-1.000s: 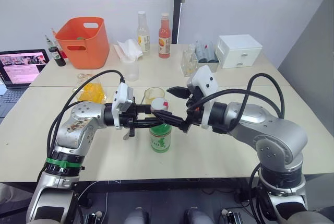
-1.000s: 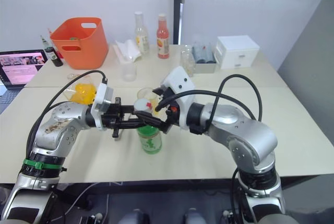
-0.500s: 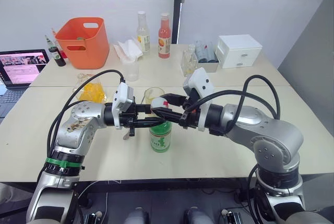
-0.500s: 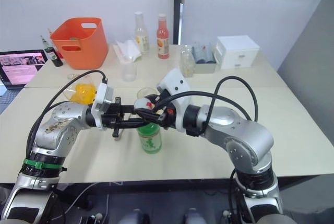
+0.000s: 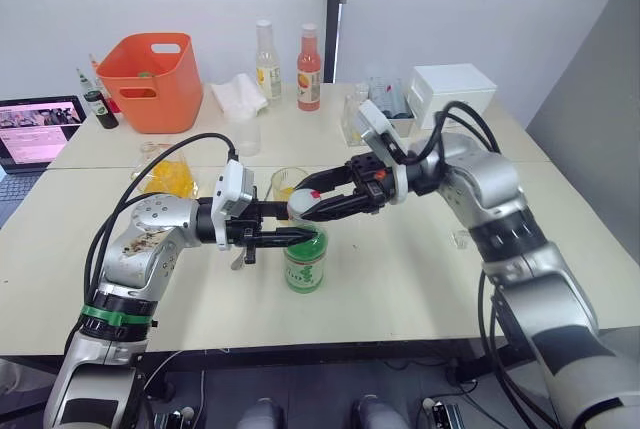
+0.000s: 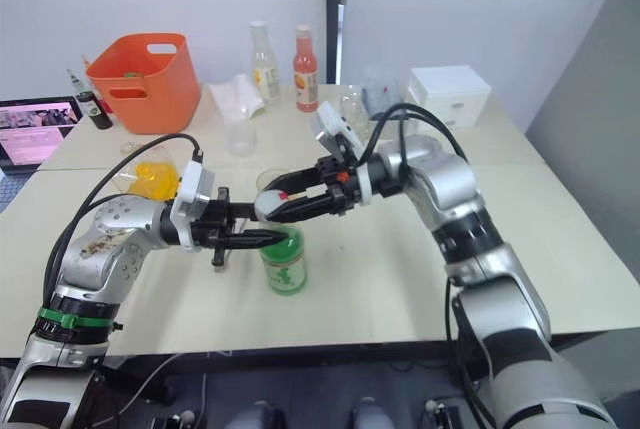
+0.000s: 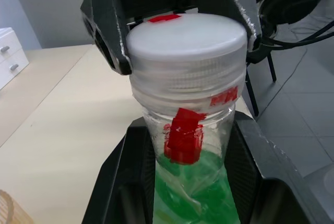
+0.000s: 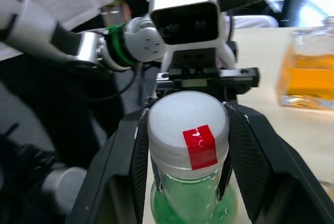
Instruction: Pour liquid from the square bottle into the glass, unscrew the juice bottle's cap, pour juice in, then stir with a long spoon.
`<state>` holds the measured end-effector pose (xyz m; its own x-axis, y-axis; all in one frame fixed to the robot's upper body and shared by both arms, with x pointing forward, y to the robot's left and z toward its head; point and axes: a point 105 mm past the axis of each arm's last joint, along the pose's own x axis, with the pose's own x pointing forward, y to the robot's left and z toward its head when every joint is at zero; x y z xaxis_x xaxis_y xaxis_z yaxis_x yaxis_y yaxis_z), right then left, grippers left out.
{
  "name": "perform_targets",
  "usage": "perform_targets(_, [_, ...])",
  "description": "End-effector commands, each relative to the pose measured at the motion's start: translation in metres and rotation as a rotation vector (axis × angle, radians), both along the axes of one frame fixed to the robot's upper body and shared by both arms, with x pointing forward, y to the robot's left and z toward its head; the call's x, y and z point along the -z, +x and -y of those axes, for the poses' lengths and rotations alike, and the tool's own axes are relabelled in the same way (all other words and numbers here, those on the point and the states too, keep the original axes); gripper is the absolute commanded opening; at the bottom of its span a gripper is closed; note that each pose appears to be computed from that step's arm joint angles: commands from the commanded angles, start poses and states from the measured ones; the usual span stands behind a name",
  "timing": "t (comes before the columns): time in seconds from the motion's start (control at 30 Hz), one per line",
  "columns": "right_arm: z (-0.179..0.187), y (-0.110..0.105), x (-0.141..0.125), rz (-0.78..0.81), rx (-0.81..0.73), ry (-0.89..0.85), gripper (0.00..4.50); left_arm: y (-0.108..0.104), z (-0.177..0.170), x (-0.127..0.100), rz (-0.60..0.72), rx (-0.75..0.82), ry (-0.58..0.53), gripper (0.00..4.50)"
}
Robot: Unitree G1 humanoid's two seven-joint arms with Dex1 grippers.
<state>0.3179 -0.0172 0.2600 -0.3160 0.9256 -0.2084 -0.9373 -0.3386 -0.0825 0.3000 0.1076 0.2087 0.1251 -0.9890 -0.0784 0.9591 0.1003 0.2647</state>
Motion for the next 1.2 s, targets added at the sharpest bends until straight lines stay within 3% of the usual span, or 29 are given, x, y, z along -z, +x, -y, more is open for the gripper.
perform_targets(0.03, [-0.005, -0.004, -0.017, 0.033, -0.097, 0.043, 1.68, -0.003, -0.002, 0.000, 0.015, -0.006, 0.030, 1.38])
perform_targets(0.13, [-0.007, -0.004, -0.019, 0.034, -0.106, 0.042, 1.68, -0.003, -0.002, 0.001, 0.014, -0.011, 0.030, 1.38])
perform_targets(0.2, [-0.005, -0.003, -0.023, 0.023, -0.100, 0.058, 2.71, -0.003, -0.003, 0.001, 0.013, -0.014, 0.028, 1.38])
perform_targets(0.37, [0.009, -0.003, -0.039, 0.037, -0.039, 0.150, 4.43, -0.003, -0.004, 0.003, 0.009, -0.018, 0.029, 1.38])
perform_targets(0.57, [0.029, -0.030, -0.034, 0.074, 0.136, 0.218, 4.43, 0.000, -0.005, 0.004, 0.008, -0.029, 0.020, 1.38])
perform_targets(0.67, [0.024, -0.043, -0.021, 0.127, 0.326, 0.194, 4.43, 0.002, -0.005, 0.003, 0.012, -0.039, 0.012, 1.38])
perform_targets(0.9, [0.020, -0.042, -0.010, 0.125, 0.765, 0.229, 4.43, 0.002, -0.004, 0.005, 0.008, -0.043, 0.007, 1.38])
perform_targets(1.2, [0.010, -0.044, 0.003, 0.097, 0.879, 0.196, 4.43, 0.003, -0.003, 0.005, 0.005, -0.033, 0.013, 1.38])
